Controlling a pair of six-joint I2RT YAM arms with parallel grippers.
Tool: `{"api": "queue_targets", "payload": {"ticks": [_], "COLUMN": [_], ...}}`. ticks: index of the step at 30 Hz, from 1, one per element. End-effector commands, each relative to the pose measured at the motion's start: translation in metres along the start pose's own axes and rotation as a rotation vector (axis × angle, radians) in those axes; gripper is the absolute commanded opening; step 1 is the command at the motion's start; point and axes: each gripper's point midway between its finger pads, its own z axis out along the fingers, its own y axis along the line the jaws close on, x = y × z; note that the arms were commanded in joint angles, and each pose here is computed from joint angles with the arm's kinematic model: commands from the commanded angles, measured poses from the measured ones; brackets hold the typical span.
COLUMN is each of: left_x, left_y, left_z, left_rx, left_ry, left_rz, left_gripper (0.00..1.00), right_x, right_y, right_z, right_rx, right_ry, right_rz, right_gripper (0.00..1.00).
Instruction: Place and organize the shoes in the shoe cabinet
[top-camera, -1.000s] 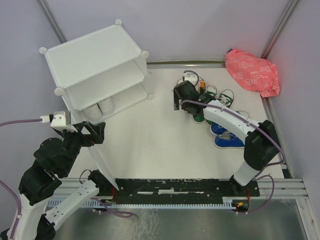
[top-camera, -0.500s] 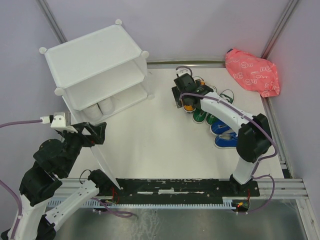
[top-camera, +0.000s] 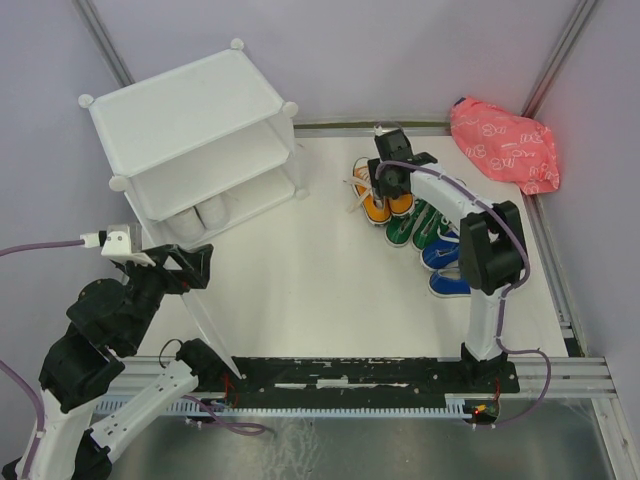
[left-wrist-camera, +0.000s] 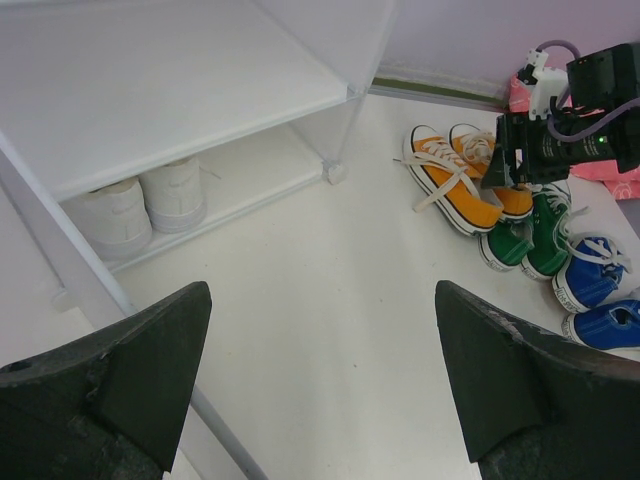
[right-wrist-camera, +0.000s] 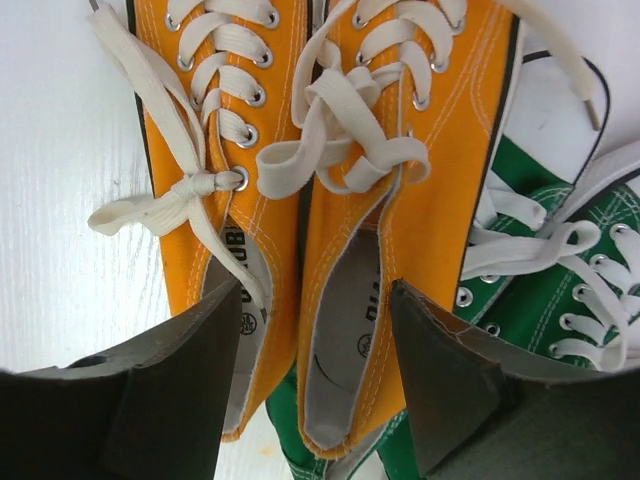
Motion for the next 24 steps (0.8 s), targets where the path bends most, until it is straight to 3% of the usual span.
{"api": "queue_targets", "payload": {"ticks": [1,9,17,19,24], "left_x": [0.033,0.036,0.035,0.034,0.035], "left_y": [0.008,0.007,0.010,0.012,0.013], "left_z": [-0.001,0.001,-0.004,-0.005,-0.007], "left_rx": [-0.038,-0.038,-0.044,-0.049,-0.055], "left_ry": [0.114,0.125,0.119,0.116,0.117], "left_rz": [-0.018,-0.016,-0.029,-0.030,-0.031], "left_gripper": [0.99,0.99,0.99,0.99,0.99], "right_x": [-0.010,-0.005,0.024,0.030,0.039], "right_y": [0.025,0.027,0.011,0.010,0.015], "right_z": [0.007,0.010,0.045,0.051,0.051], "right_rx": [-0.117,-0.123,0.001,0.005,-0.040], "right_ry": [-0.036,-0.035,0.075,0.091,0.108], "right_rz": [0.008,0.017,0.076,0.089,0.090], "right_gripper": [0.67,0.65,0.61,0.55,0.26]}}
